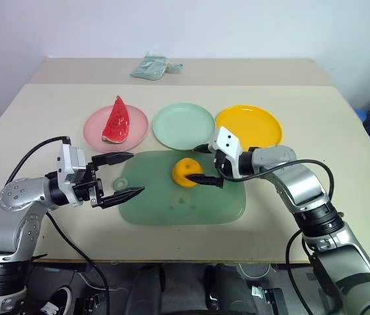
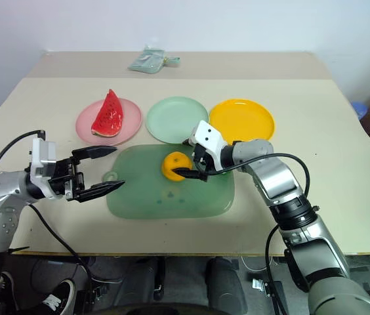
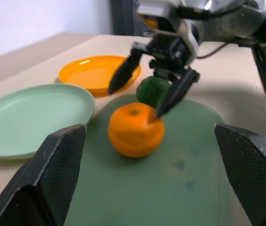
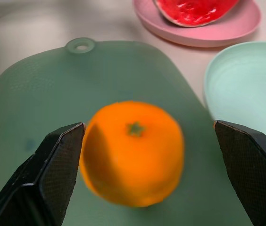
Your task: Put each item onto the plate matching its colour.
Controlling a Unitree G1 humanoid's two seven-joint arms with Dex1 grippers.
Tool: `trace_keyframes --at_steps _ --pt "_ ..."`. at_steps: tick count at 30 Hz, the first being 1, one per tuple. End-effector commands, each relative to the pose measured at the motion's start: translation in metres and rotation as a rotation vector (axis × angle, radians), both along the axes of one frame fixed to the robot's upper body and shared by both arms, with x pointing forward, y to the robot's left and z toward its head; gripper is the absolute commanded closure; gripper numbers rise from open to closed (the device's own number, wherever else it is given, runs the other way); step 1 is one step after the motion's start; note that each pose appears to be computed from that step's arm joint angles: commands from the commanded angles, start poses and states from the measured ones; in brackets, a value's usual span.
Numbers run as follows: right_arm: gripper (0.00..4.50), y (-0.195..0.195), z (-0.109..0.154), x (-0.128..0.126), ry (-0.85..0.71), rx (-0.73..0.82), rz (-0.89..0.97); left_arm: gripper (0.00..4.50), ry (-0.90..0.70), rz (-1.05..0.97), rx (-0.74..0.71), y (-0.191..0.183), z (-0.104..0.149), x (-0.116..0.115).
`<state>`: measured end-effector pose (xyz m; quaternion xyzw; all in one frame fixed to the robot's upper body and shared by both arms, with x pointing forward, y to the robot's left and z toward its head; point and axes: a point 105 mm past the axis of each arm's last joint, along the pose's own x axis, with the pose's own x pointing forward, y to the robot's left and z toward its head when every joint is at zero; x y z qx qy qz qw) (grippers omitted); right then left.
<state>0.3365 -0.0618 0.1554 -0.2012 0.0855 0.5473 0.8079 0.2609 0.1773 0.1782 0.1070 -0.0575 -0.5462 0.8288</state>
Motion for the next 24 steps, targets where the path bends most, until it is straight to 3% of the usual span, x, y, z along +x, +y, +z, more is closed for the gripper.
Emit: trace_keyframes --at_steps 1,18,22,24 --pt "0.00 0.005 0.004 -0.007 0.014 -0.008 0.036 0.07 -0.036 0.005 -0.011 0.002 0.006 -0.002" --pt "0.00 0.011 -0.015 -0.004 0.094 -0.044 0.013 0.07 -0.031 0.002 -0.036 -0.004 0.006 -0.001" --pt "1.15 0.009 -0.014 -0.004 0.082 -0.051 0.015 0.00 -0.033 0.006 -0.037 -0.004 0.006 -0.001" --pt "1.15 0.008 -0.009 -0.003 0.070 -0.031 0.009 0.00 -0.035 0.010 -0.041 -0.004 0.006 -0.001"
